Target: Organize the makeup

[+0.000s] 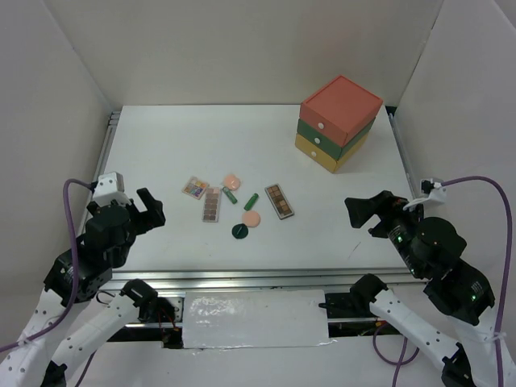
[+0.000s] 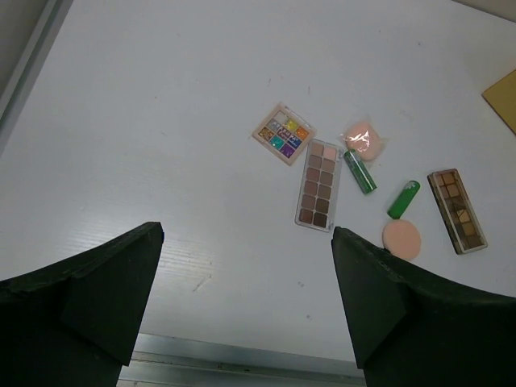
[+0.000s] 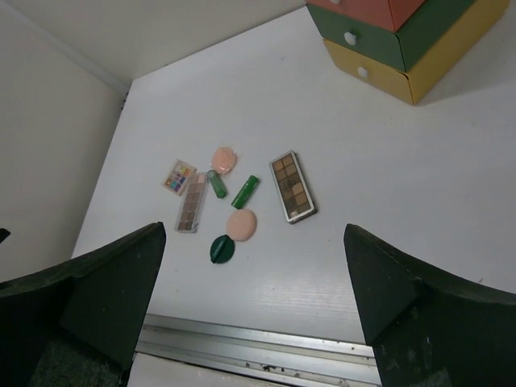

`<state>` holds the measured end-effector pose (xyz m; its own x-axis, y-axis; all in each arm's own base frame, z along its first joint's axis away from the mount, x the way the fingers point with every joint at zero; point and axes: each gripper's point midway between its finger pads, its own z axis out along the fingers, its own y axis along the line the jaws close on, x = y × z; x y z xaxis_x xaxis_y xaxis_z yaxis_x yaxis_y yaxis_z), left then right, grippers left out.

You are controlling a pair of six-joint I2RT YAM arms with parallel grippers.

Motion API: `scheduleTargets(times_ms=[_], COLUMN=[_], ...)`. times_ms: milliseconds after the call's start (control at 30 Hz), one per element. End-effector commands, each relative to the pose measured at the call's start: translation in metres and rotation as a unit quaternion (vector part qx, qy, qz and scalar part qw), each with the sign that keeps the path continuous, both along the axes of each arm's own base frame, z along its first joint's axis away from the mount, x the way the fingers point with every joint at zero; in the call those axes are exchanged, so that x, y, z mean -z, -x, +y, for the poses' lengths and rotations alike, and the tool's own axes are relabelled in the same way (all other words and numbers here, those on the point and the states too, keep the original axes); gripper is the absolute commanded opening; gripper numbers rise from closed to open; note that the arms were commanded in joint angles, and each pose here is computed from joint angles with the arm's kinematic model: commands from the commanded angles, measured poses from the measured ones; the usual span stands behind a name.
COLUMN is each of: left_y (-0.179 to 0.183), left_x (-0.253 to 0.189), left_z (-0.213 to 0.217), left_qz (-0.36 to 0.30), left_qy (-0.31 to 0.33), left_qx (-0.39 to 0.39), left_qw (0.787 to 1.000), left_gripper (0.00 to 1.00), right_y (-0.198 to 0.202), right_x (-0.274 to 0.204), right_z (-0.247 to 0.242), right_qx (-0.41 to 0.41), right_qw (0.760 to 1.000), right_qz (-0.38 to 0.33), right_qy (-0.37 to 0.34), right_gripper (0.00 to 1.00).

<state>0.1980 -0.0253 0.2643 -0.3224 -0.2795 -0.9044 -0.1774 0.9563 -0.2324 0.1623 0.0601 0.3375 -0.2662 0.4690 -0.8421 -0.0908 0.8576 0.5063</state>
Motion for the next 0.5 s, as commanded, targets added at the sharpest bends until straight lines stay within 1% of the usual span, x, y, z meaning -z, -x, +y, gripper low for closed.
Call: scheduleTargets(times_ms=[0, 33, 100, 133, 200, 233, 267, 300, 333, 367, 400, 433, 467], left_y=[0.002, 0.003, 0.002, 0.001, 0.000, -0.010, -0.013, -0.018, -0.032, -0.038, -0.044, -0.055, -0.073], left_x=[-0.017, -0.017, -0.023, -0.020, -0.019, -0.015, -0.008, 0.000, -0.002, -0.001, 0.019, -0.003, 0.028], left_z=[0.010, 0.010, -0.001, -0.008, -0.037, -0.056, -0.084, -0.104, -0.130, -0.150, -0.181, -0.200, -0.220], left_qz=[-0.029, -0.032, -0.047, -0.048, -0.045, -0.053, -0.039, -0.031, -0.059, -0.060, -0.018, -0.060, -0.015], left_qy=[0.014, 0.015, 0.031, 0.050, 0.093, 0.137, 0.170, 0.197, 0.243, 0.266, 0.284, 0.320, 0.325], left_qx=[-0.026, -0.023, 0.008, 0.017, 0.077, 0.096, 0.147, 0.176, 0.213, 0.247, 0.297, 0.328, 0.335], left_qw=[0.999, 0.999, 0.998, 0.997, 0.992, 0.985, 0.974, 0.964, 0.944, 0.930, 0.911, 0.887, 0.884], left_gripper=[1.00, 0.99, 1.00, 0.99, 0.99, 0.99, 1.00, 0.99, 0.99, 0.99, 0.99, 0.99, 0.99], right_y=[-0.002, -0.002, -0.001, -0.001, 0.000, 0.000, -0.001, -0.001, -0.002, -0.003, -0.003, -0.003, -0.003], right_x=[-0.006, -0.006, -0.008, -0.006, -0.010, -0.007, -0.007, -0.006, -0.003, -0.003, -0.003, 0.000, -0.001], right_z=[-0.003, -0.004, -0.002, 0.000, 0.002, 0.005, 0.006, 0.008, 0.011, 0.013, 0.015, 0.020, 0.025], right_qx=[0.014, 0.016, 0.007, 0.004, -0.004, -0.008, -0.010, -0.013, -0.018, -0.021, -0.024, -0.035, -0.045], right_qw=[1.000, 1.000, 1.000, 1.000, 1.000, 1.000, 0.999, 0.999, 0.999, 0.999, 0.999, 0.999, 0.998], right_qz=[0.002, 0.003, -0.004, -0.005, -0.018, -0.017, -0.019, -0.019, -0.014, -0.016, -0.014, -0.011, -0.013], right_qy=[-0.002, -0.003, -0.008, -0.008, -0.019, -0.021, -0.025, -0.027, -0.027, -0.031, -0.035, -0.038, -0.045], right_gripper=[1.00, 1.00, 1.00, 1.00, 1.00, 1.00, 1.00, 1.00, 1.00, 1.00, 1.00, 1.00, 1.00])
